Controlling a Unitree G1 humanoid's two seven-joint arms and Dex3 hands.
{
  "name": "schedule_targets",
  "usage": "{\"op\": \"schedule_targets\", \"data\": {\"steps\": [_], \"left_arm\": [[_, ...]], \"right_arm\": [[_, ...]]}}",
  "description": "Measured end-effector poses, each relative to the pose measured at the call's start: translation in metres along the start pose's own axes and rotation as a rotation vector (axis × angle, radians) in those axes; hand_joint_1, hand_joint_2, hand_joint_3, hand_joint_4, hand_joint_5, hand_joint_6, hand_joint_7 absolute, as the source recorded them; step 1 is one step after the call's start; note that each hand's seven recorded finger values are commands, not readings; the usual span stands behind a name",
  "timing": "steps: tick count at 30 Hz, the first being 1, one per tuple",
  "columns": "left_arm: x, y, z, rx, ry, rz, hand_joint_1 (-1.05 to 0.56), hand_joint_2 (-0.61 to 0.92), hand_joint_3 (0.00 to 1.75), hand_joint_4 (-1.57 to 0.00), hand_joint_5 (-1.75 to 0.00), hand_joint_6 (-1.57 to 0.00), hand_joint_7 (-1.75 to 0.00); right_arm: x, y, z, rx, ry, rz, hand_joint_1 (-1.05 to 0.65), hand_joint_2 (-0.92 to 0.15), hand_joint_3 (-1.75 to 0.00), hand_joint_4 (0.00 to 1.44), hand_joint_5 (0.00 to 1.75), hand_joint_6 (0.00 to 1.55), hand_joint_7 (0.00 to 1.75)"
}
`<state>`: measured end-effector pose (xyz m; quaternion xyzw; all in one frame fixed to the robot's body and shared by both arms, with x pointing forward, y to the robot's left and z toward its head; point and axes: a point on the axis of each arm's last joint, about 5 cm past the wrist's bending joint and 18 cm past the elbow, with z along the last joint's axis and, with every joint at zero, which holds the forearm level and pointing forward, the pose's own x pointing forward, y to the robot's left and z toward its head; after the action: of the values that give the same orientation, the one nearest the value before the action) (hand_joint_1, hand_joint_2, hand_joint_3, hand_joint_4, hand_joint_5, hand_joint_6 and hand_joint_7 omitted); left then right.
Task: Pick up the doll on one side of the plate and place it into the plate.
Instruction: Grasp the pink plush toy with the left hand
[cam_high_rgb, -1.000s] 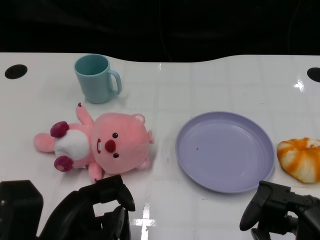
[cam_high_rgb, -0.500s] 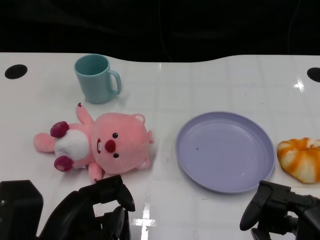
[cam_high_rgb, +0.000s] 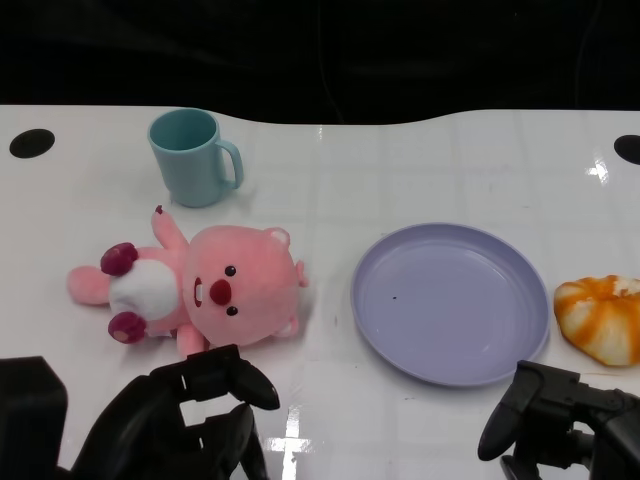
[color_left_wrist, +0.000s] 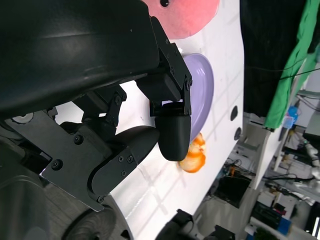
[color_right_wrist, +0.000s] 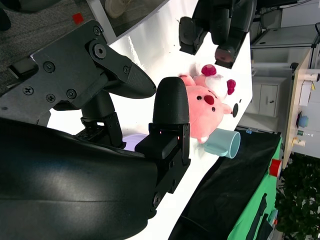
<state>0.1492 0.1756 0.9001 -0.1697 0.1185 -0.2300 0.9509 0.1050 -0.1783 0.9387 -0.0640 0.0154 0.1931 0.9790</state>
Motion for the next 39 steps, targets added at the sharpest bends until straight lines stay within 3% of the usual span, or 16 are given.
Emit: {"op": "schedule_targets", "data": {"steps": [2, 7, 9, 13, 19, 29, 39], "left_arm": [[0.0, 0.0, 0.002, -0.003, -0.012, 0.0, -0.25, 0.42, 1.21, -0.8, -1.36, -0.84, -0.86], [-0.002, -0.001, 0.007, 0.013, -0.042, 0.001, -0.28, 0.59, 0.84, -0.62, -1.32, -0.7, -0.74], [-0.003, -0.002, 0.01, 0.022, -0.057, 0.006, -0.29, 0.63, 0.77, -0.59, -1.3, -0.67, -0.7], [-0.004, -0.002, 0.018, 0.11, -0.107, 0.024, -0.36, 0.77, 0.49, -0.47, -1.21, -0.52, -0.59], [-0.003, -0.003, 0.035, 0.212, -0.165, 0.037, -0.49, 0.91, 0.1, -0.3, -1.1, -0.43, -0.48], [0.003, 0.004, 0.07, 0.682, -0.23, 0.093, -0.57, 0.91, 0.01, -0.1, -0.81, -0.36, -0.19], [0.015, 0.011, 0.092, 1.124, -0.196, 0.158, -0.63, 0.9, 0.0, 0.0, -0.7, -0.28, -0.07]], "right_arm": [[0.001, 0.001, 0.0, -0.001, -0.002, 0.003, -0.16, -0.54, -1.16, 0.64, 1.75, 0.53, 1.5], [0.003, 0.002, 0.001, 0.002, -0.013, 0.006, -0.16, -0.54, -1.16, 0.64, 1.75, 0.53, 1.5], [0.004, 0.003, 0.001, 0.004, -0.016, 0.01, -0.16, -0.54, -1.16, 0.64, 1.75, 0.53, 1.51], [0.004, 0.003, 0.001, 0.003, -0.018, 0.007, -0.16, -0.53, -1.18, 0.65, 1.75, 0.53, 1.5], [0.004, 0.003, 0.001, 0.005, -0.012, 0.002, -0.16, -0.53, -1.18, 0.64, 1.75, 0.53, 1.5], [0.005, 0.003, 0.001, 0.009, -0.004, 0.003, -0.16, -0.55, -1.16, 0.63, 1.75, 0.52, 1.51], [0.005, 0.003, 0.001, 0.009, -0.003, 0.002, -0.18, -0.55, -1.15, 0.63, 1.75, 0.53, 1.5]]}}
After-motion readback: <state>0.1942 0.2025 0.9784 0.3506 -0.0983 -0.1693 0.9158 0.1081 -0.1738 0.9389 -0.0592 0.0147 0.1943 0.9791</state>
